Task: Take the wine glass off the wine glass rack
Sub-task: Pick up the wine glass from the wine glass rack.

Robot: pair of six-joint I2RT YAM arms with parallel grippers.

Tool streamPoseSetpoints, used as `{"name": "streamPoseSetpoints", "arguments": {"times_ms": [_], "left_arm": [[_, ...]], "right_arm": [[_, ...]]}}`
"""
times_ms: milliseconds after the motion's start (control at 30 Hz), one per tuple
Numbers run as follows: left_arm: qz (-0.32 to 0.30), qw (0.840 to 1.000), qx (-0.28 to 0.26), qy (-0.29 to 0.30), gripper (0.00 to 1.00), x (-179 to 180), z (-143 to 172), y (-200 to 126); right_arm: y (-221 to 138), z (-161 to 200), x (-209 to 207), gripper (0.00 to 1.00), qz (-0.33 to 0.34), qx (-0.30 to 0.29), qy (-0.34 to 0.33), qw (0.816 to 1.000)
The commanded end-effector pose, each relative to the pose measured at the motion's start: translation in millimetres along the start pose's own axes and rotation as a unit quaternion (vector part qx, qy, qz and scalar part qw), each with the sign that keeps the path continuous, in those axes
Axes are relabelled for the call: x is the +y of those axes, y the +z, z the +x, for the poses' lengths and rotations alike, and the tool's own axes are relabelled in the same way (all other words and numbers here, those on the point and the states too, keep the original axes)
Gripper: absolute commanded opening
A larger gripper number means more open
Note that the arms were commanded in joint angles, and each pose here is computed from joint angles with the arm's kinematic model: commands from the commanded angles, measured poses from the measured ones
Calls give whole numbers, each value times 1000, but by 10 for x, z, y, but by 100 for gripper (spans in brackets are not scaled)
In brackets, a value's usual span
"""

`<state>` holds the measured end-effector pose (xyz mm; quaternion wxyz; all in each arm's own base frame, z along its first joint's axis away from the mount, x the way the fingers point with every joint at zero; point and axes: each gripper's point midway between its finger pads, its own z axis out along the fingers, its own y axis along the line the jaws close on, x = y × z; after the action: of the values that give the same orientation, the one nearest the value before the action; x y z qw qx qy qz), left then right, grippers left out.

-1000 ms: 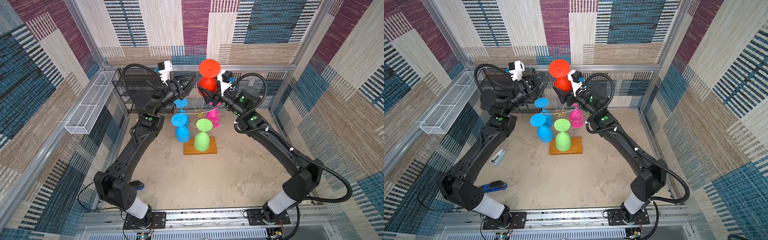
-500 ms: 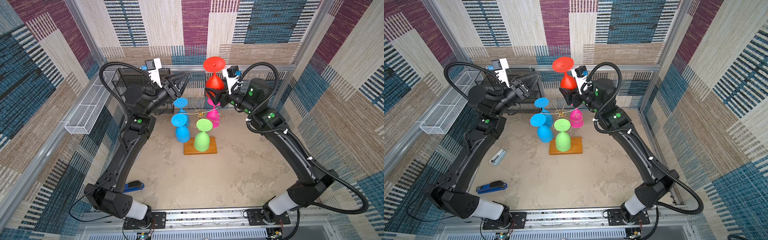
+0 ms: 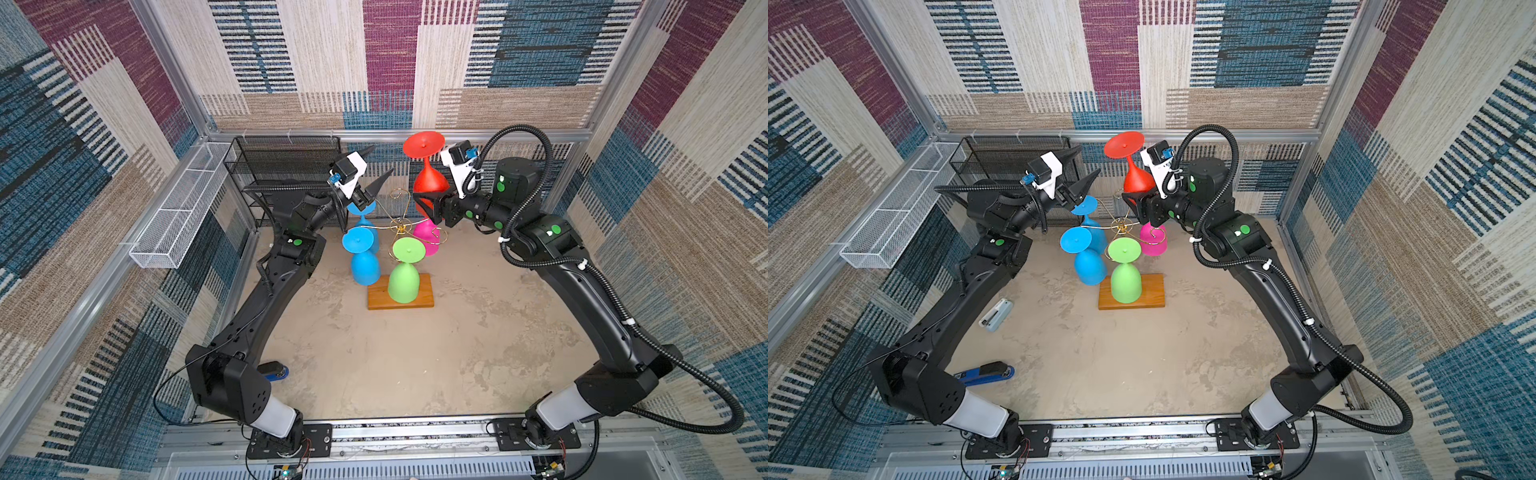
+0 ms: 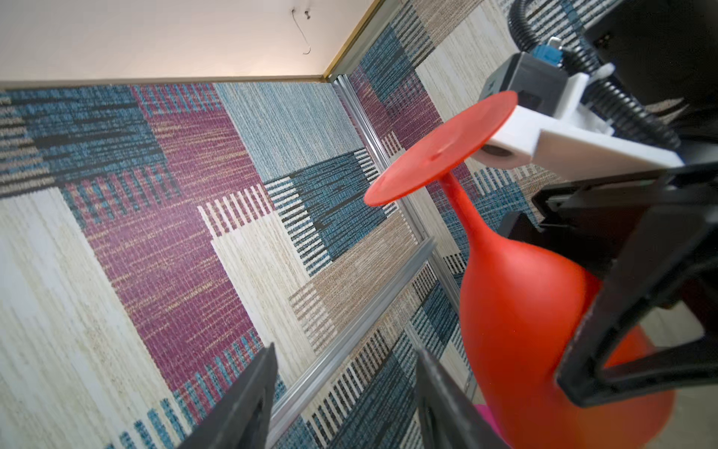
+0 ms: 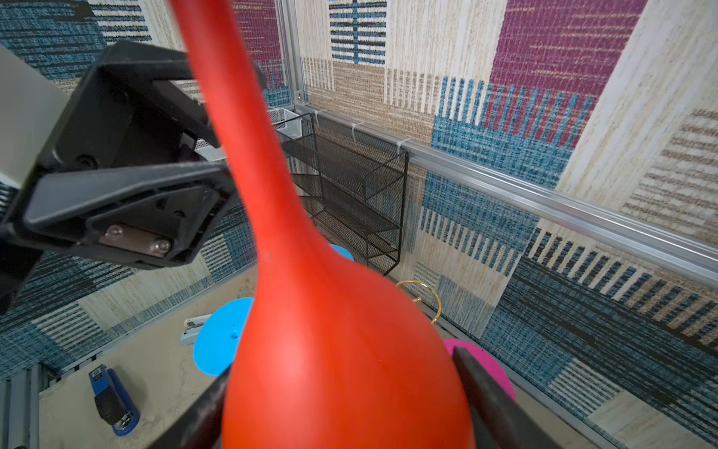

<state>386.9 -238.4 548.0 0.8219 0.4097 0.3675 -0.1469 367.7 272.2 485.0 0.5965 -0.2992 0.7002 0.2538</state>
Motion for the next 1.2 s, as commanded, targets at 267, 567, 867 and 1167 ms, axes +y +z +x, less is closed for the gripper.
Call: {"name": "streamPoseSetpoints", "arguments": {"times_ms": [267,567,867,1167], "left_arm": [[33,987,-41,152,58,-63,-217,51],[72,984,-30,163,55,-221,-136,52],[70,982,-36,171,51,-202,-207,49],[97,979,-41,176,38,-295,-252,8]], "right_arm": [[112,183,103,55,-35,35,22,999],[191,221,224,53,-64,50,27,996],[260,326,293,50,-73,72,27,994],[278,362,364,48,-83,79,25,993]]}}
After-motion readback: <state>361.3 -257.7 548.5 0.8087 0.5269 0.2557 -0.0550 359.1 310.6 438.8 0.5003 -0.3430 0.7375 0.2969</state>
